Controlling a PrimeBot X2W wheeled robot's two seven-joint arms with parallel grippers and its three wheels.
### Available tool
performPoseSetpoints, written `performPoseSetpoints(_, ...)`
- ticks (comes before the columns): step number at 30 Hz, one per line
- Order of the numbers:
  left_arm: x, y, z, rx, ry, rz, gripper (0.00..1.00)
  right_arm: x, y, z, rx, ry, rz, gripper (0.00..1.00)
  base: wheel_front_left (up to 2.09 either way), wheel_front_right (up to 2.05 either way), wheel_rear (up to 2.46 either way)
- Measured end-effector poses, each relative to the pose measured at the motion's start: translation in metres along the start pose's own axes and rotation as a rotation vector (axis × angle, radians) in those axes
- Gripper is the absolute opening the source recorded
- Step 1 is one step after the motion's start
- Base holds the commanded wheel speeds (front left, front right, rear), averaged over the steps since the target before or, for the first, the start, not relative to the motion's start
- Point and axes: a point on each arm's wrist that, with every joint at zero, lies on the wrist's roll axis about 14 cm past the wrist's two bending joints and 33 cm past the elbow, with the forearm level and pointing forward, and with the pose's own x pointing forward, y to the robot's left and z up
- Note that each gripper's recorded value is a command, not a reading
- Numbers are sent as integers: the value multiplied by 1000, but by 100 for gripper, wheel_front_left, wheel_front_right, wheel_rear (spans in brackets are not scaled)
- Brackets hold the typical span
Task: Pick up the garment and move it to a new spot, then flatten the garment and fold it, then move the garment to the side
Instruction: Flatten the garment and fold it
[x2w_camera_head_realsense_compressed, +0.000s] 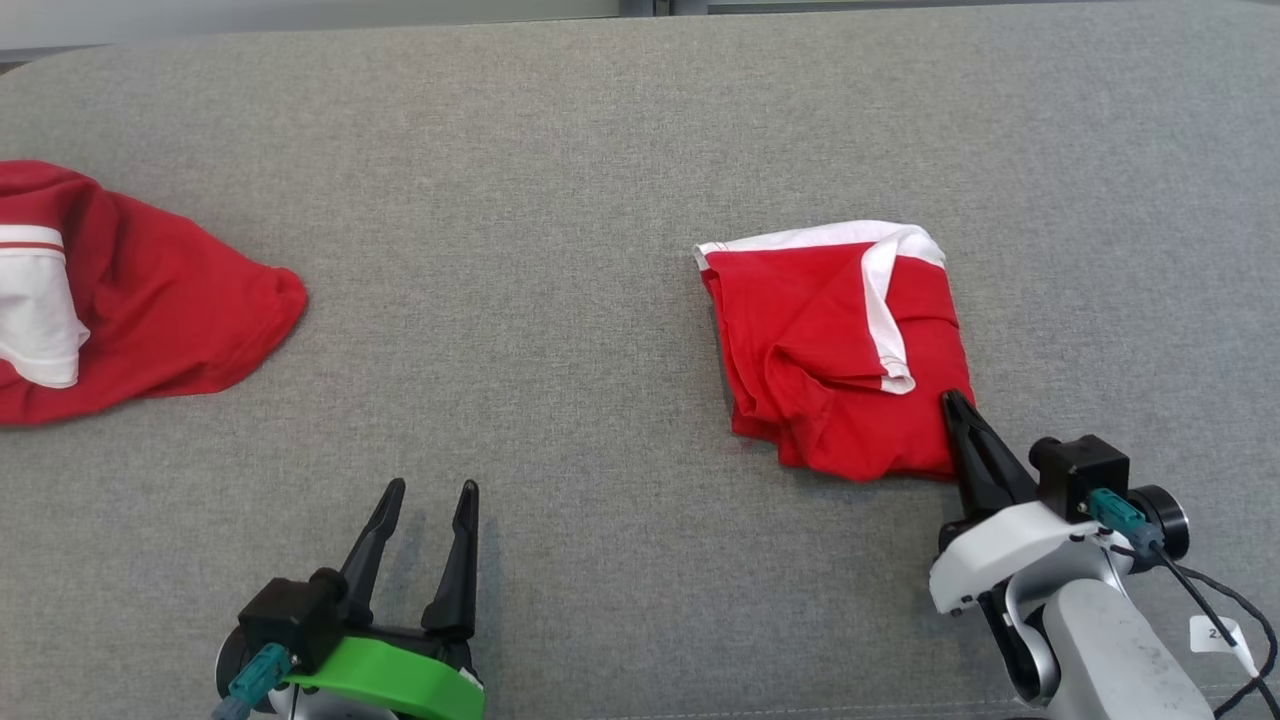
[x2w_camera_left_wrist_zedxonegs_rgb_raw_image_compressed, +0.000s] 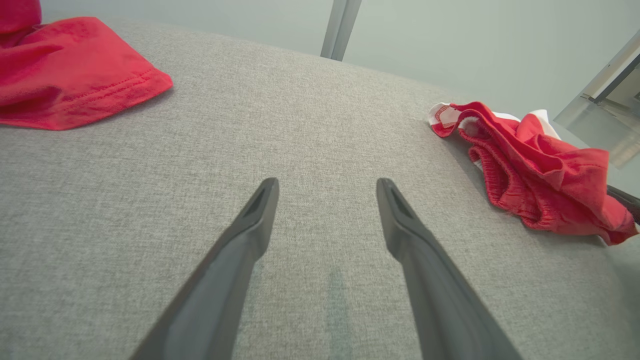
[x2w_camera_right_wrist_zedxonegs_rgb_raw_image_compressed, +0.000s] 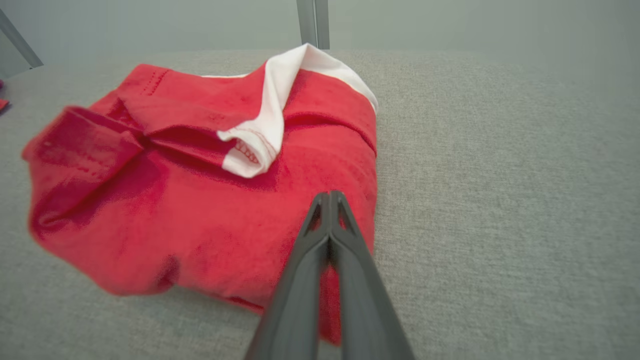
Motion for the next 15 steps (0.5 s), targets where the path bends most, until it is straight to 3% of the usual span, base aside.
performPoseSetpoints(15, 0, -4, -2, 2, 5, -16, 100, 24, 21, -11, -44, 68, 70, 0, 0, 0, 0)
